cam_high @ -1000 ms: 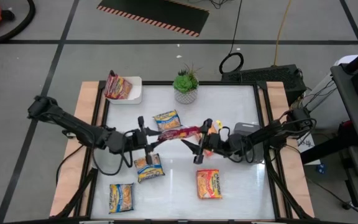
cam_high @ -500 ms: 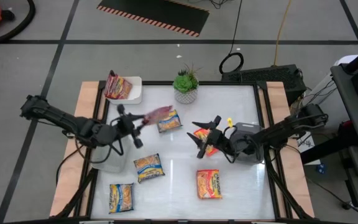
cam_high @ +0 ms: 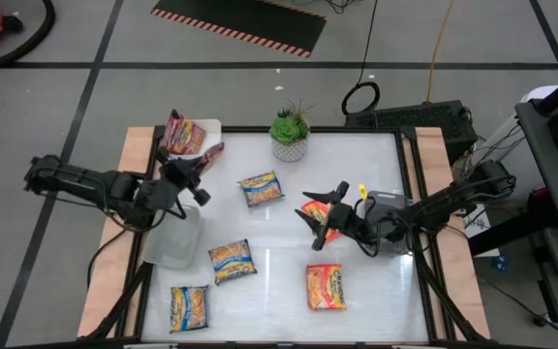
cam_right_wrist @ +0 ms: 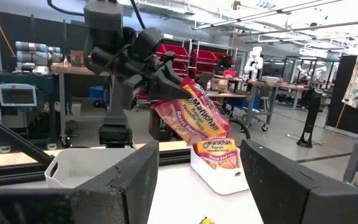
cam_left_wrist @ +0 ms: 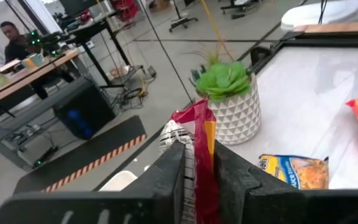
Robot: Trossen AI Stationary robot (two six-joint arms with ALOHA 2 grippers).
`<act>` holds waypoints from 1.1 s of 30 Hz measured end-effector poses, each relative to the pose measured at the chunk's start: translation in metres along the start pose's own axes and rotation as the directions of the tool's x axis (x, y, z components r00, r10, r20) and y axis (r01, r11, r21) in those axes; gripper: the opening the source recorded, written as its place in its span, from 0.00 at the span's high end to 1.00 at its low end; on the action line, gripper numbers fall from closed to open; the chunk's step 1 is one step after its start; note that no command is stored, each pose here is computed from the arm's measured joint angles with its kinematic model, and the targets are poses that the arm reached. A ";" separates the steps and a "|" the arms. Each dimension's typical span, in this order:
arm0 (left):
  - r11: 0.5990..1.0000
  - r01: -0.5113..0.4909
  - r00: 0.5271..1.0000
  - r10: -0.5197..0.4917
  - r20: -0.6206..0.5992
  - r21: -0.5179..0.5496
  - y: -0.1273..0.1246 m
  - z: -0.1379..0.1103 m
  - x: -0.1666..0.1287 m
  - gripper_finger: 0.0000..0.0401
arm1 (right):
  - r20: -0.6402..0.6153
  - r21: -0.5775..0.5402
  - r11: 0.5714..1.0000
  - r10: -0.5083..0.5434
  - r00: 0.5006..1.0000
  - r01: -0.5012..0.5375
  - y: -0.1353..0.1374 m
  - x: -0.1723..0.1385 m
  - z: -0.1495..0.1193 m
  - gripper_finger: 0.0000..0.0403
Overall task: Sort Maruchan noodles
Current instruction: Put the red noodle pack into the white bin
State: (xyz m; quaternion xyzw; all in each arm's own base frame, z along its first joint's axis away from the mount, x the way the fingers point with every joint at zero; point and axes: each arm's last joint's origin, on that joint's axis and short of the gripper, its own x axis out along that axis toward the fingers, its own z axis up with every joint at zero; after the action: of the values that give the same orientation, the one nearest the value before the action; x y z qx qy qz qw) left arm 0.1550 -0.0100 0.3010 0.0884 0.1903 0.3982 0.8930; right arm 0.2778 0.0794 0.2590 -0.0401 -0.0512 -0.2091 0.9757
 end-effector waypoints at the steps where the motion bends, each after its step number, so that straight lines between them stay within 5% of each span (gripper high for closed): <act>1: 1.000 -0.007 1.000 0.007 -0.002 -0.001 0.001 0.000 0.001 0.84 | 0.000 -0.001 1.000 0.000 1.000 0.000 0.000 0.000 0.000 0.45; 7: 0.987 -0.163 0.987 0.163 -0.015 -0.010 0.012 0.001 0.011 0.84 | 0.033 0.000 1.000 -0.002 0.999 0.002 0.000 -0.001 0.004 0.45; 16: 0.902 -0.404 0.914 0.401 -0.050 -0.150 0.033 -0.006 0.037 0.84 | 0.057 0.019 1.000 0.000 0.998 -0.001 -0.001 -0.001 0.008 0.45; 22: 0.867 -0.410 0.895 0.442 0.056 -0.283 0.035 -0.035 0.060 0.84 | 0.103 0.038 0.997 0.064 0.993 -0.068 0.001 -0.008 0.018 0.45; 33: 0.774 -0.371 0.791 0.553 0.262 -0.514 0.055 -0.084 0.068 0.84 | 0.156 0.006 0.991 0.132 0.979 -0.134 0.008 -0.032 0.039 0.45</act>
State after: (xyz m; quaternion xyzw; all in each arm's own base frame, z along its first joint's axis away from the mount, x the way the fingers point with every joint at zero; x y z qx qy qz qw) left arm 0.1250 0.0777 0.2229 0.0105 -0.1184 0.6149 0.7796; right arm 0.2492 0.1035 0.2937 -0.0516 -0.1257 -0.1391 0.9809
